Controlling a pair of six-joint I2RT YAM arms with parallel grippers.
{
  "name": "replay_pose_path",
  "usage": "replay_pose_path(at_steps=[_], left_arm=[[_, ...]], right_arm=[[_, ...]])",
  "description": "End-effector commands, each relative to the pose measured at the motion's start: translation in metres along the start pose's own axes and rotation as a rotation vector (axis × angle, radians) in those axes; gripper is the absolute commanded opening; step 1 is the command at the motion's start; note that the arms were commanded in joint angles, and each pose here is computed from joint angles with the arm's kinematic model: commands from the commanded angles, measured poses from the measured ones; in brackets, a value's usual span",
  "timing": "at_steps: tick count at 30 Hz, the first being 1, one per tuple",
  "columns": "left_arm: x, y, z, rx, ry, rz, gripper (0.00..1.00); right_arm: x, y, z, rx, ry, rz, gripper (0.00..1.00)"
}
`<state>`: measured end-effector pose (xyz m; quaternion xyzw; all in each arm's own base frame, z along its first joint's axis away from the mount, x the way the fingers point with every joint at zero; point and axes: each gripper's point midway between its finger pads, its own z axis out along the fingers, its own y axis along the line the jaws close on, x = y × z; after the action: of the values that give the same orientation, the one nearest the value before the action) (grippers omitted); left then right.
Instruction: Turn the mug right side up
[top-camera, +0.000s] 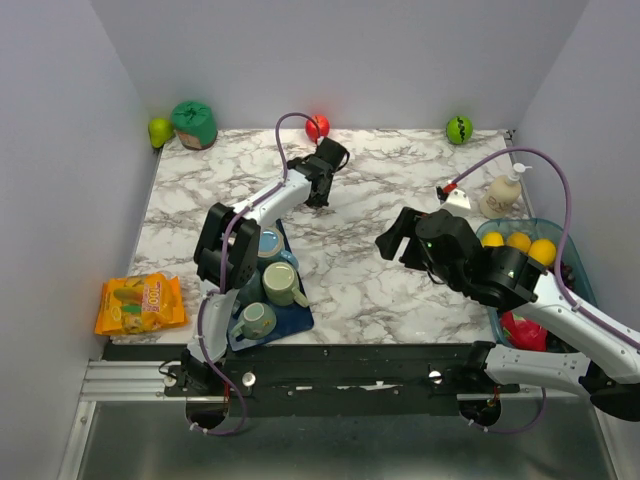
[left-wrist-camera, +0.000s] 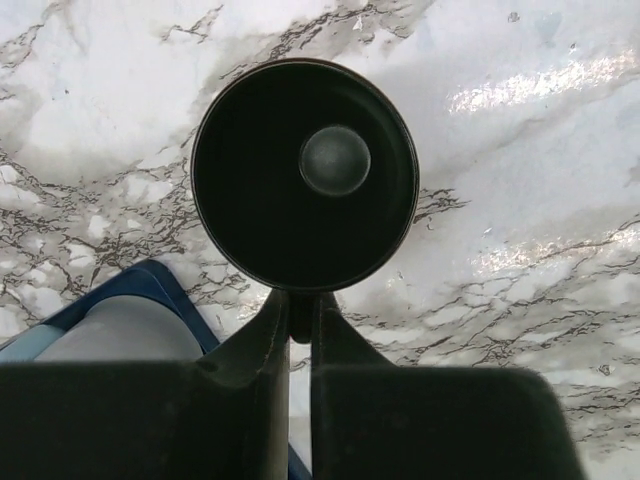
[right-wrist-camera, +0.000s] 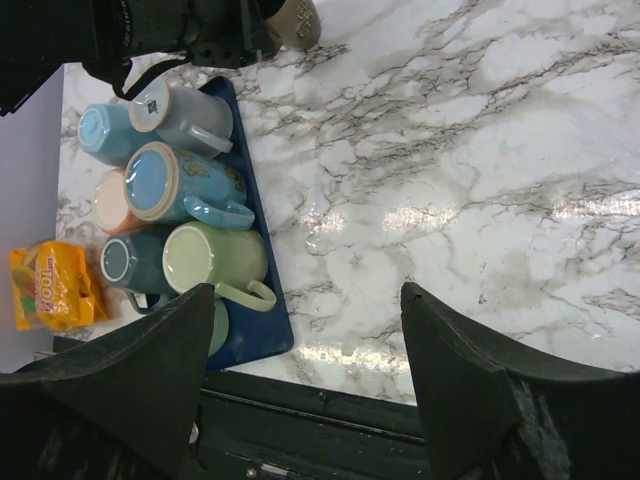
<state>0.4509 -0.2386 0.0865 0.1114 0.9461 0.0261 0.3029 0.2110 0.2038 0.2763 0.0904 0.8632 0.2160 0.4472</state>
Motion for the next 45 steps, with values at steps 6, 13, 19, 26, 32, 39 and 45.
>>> replay_pose_path(at_steps=[6, 13, 19, 26, 32, 39, 45], left_arm=[[-0.017, 0.004, -0.013, -0.001, -0.090, -0.037, 0.58], [-0.062, 0.013, -0.083, 0.054, -0.247, -0.081, 0.74], [-0.078, 0.030, -0.163, 0.107, -0.368, -0.118, 0.90], [-0.057, 0.063, -0.247, 0.132, -0.494, -0.161, 0.99], [-0.029, 0.090, -0.305, 0.159, -0.602, -0.202, 0.99], [-0.007, 0.108, -0.347, 0.179, -0.657, -0.223, 0.99], [-0.004, 0.111, -0.369, 0.216, -0.701, -0.228, 0.99]], right_arm=[[0.006, -0.012, -0.002, 0.041, 0.025, -0.019, 0.89], [0.017, 0.008, 0.004, -0.056, 0.081, -0.115, 0.95], [0.060, 0.048, 0.031, -0.266, 0.232, -0.379, 0.95], [0.127, 0.091, 0.063, -0.409, 0.300, -0.727, 0.97], [0.189, 0.122, 0.079, -0.509, 0.417, -0.843, 0.95], [0.223, 0.120, 0.113, -0.465, 0.461, -0.865, 0.89], [0.241, 0.123, 0.133, -0.466, 0.481, -0.905, 0.83]])
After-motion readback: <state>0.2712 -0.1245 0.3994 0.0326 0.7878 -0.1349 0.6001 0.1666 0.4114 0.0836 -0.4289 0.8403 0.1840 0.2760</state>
